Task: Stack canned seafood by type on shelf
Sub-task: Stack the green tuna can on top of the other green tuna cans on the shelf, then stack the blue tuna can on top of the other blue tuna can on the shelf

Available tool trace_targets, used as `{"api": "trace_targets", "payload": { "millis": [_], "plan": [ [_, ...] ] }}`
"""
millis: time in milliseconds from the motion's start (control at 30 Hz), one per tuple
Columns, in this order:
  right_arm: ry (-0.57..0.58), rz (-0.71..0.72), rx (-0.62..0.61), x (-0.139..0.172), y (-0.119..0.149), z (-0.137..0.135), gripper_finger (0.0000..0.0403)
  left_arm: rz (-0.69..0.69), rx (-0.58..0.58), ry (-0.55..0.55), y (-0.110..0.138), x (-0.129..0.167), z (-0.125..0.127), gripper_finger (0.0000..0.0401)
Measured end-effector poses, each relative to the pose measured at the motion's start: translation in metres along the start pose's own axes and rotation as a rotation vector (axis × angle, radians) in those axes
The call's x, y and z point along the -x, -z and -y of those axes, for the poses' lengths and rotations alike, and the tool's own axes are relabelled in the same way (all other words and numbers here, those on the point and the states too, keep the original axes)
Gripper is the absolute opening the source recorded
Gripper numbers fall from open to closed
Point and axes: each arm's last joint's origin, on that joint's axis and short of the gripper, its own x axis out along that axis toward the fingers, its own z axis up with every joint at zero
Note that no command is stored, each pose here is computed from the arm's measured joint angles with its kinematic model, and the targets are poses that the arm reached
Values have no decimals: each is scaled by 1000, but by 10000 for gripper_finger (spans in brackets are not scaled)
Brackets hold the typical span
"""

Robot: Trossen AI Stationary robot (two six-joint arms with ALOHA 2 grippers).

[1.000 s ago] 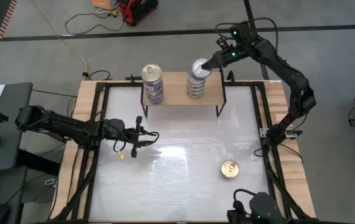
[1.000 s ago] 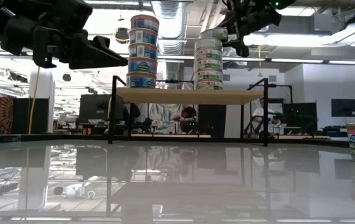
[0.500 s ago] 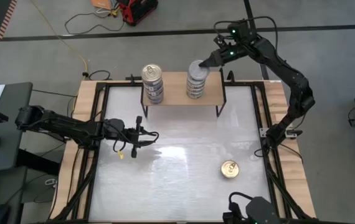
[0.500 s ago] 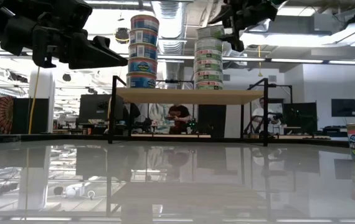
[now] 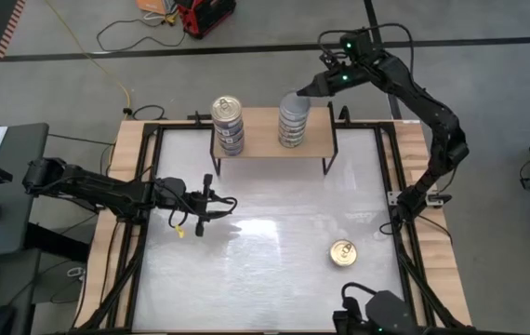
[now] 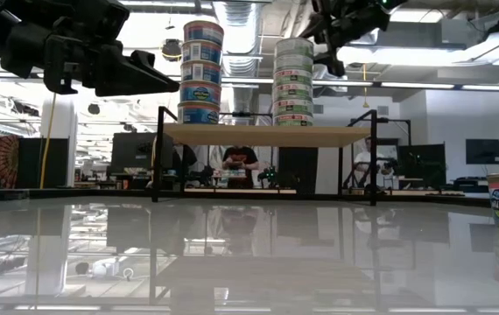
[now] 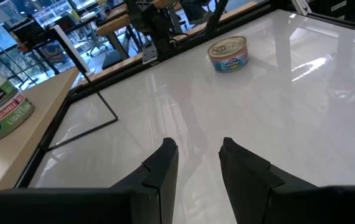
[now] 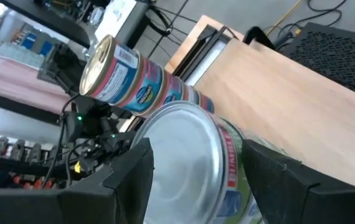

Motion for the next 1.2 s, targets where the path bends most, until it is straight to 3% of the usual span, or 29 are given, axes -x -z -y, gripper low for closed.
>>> {"api": "trace_targets", "payload": {
  "millis": [100, 233, 433, 533, 800, 1033, 1200],
  "plan": [
    [7, 7, 13, 3, -2, -2, 266, 0, 5, 0, 0, 0, 0, 112],
    [23, 64, 120, 23, -9, -18, 265, -2, 12, -4, 0, 0, 0, 112],
    [323, 67, 224, 48, 3, -32, 265, -13, 59, -61, -1, 1, -2, 112],
    [369, -13, 218, 51, 16, -36, 265, -23, 100, -84, 0, 1, -3, 112],
    [472, -241, 323, 21, 81, -59, 265, -42, 276, -79, 2, 1, -1, 112],
    [572, -279, 361, 25, 152, -79, 265, -56, 367, -105, -4, 2, 6, 112],
    [534, -288, 352, 26, 203, -85, 265, -132, 357, -134, -22, 0, 14, 112]
  ]
}}
